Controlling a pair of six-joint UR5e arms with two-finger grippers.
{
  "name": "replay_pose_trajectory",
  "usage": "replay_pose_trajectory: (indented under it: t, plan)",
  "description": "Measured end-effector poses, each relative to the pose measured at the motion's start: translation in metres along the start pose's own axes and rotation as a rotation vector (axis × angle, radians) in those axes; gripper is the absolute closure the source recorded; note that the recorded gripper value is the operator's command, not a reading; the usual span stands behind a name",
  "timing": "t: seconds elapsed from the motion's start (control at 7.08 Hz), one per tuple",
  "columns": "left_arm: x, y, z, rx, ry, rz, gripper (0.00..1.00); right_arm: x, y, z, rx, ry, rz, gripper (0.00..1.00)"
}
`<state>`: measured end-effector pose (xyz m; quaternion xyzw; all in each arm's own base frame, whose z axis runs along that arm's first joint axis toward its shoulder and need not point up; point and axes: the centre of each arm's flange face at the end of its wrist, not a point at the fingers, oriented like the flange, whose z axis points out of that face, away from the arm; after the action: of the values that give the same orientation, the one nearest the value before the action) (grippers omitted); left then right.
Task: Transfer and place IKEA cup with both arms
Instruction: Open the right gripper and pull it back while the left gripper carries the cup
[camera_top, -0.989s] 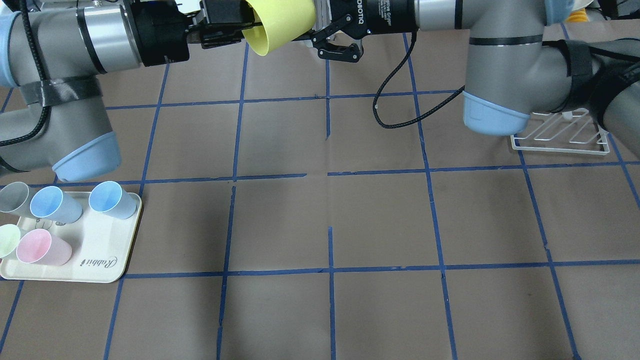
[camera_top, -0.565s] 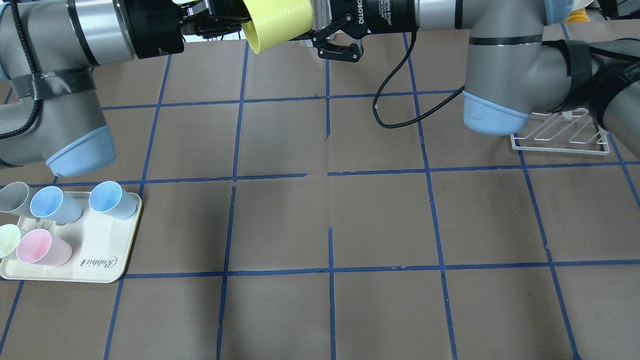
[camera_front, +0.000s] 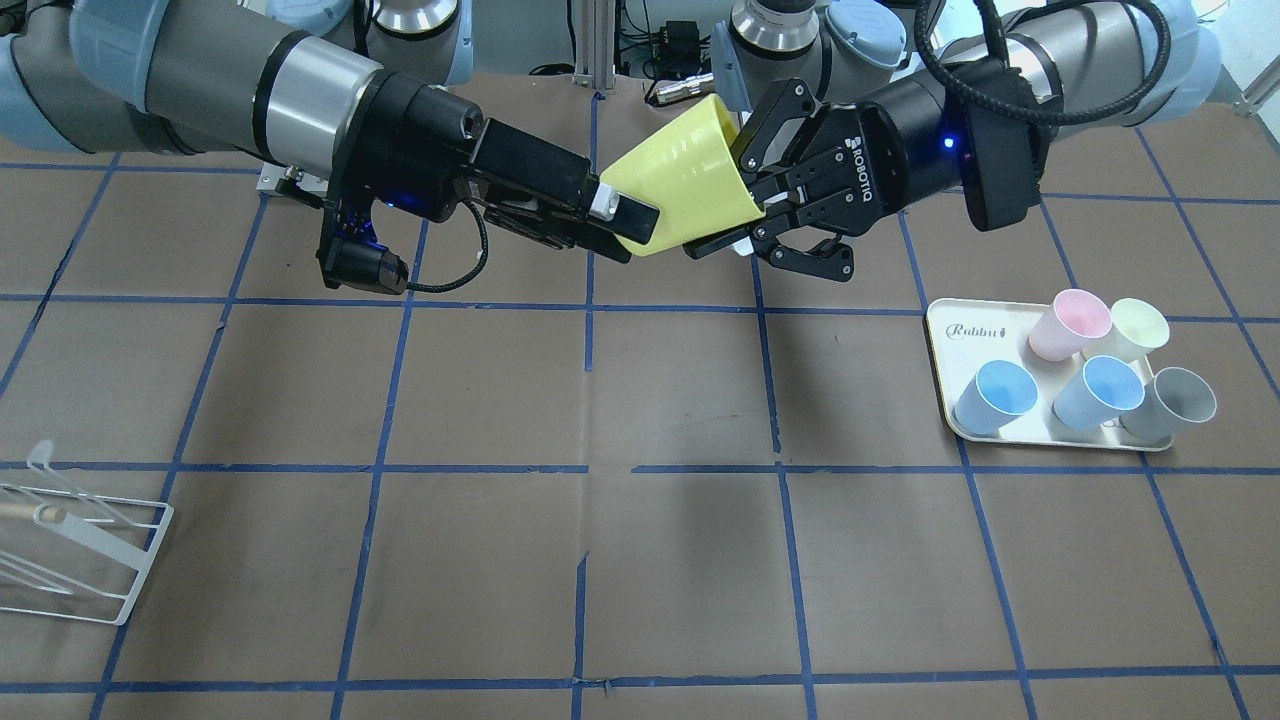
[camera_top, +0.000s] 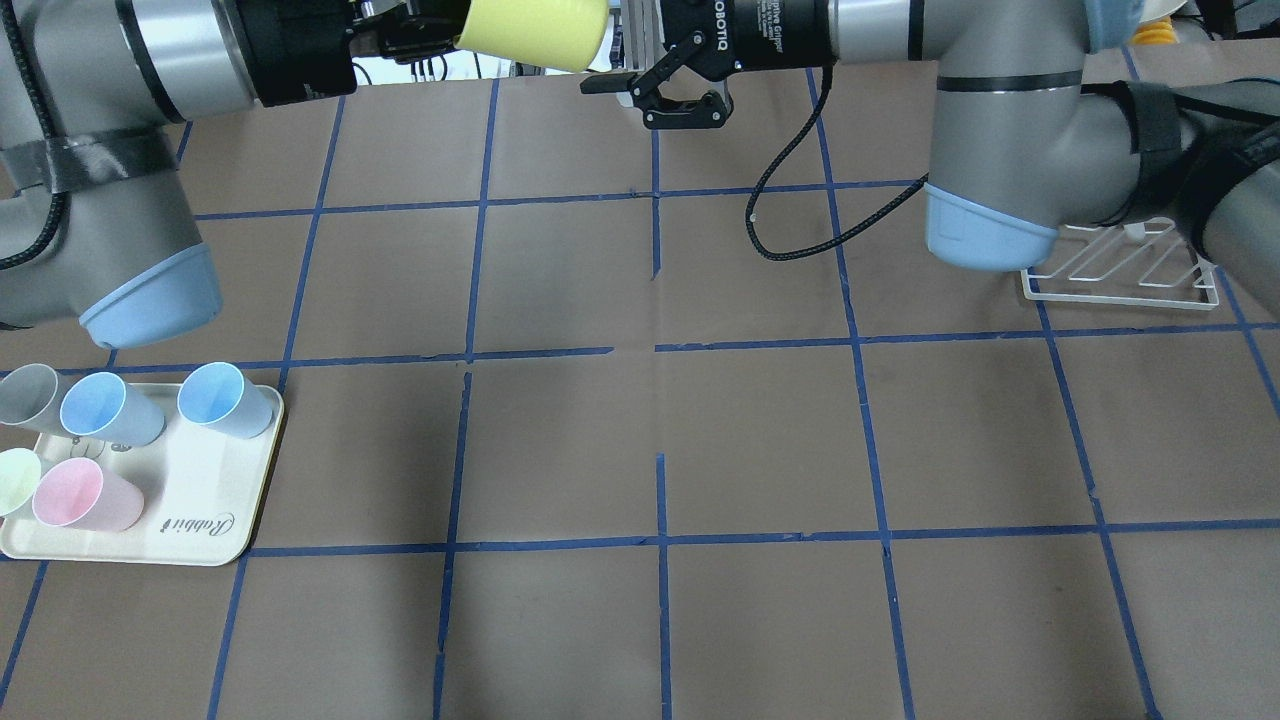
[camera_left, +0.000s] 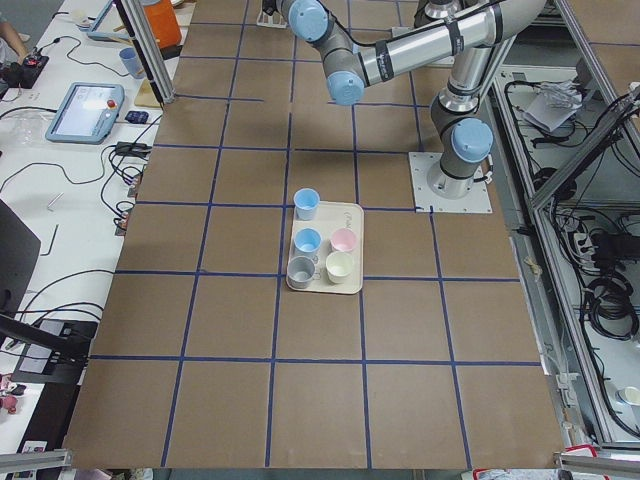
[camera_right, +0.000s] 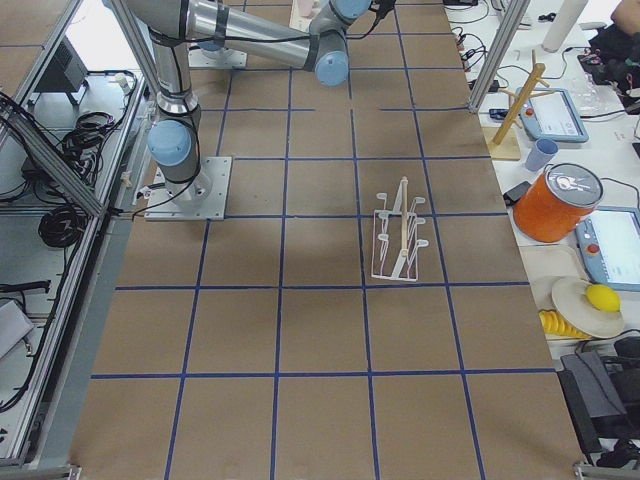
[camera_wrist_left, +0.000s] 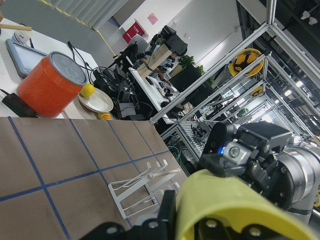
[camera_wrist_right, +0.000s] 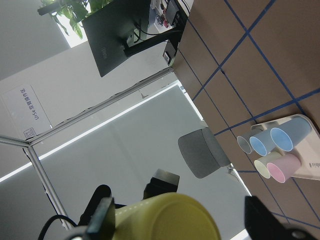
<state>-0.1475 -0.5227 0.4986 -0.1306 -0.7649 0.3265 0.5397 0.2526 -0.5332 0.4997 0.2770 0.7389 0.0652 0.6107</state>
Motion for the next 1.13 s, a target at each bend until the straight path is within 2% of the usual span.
replay_pose_trajectory:
  t: [0.28, 0.56, 0.85, 0.99, 1.13]
  plan:
    - [0.001, -0.001, -0.001, 0.002, -0.001, 0.004, 1.0, -0.003, -0.001, -0.007, -0.018, -0.012, 0.02, 0.0]
    - [-0.004, -0.008, -0.015, 0.026, -0.02, -0.001, 1.0, -0.014, -0.013, -0.026, 0.006, -0.038, 0.037, 0.0]
    - [-0.012, -0.02, -0.047, 0.079, -0.066, -0.028, 1.0, -0.051, -0.043, -0.081, 0.058, -0.099, 0.024, 0.01]
    - [-0.018, -0.022, -0.055, 0.094, -0.12, -0.039, 1.0, -0.063, -0.053, -0.101, 0.076, -0.118, 0.006, 0.01]
    - [-0.033, -0.023, -0.062, 0.106, -0.217, -0.061, 1.0, -0.067, -0.059, -0.11, 0.11, -0.118, -0.025, 0.01]
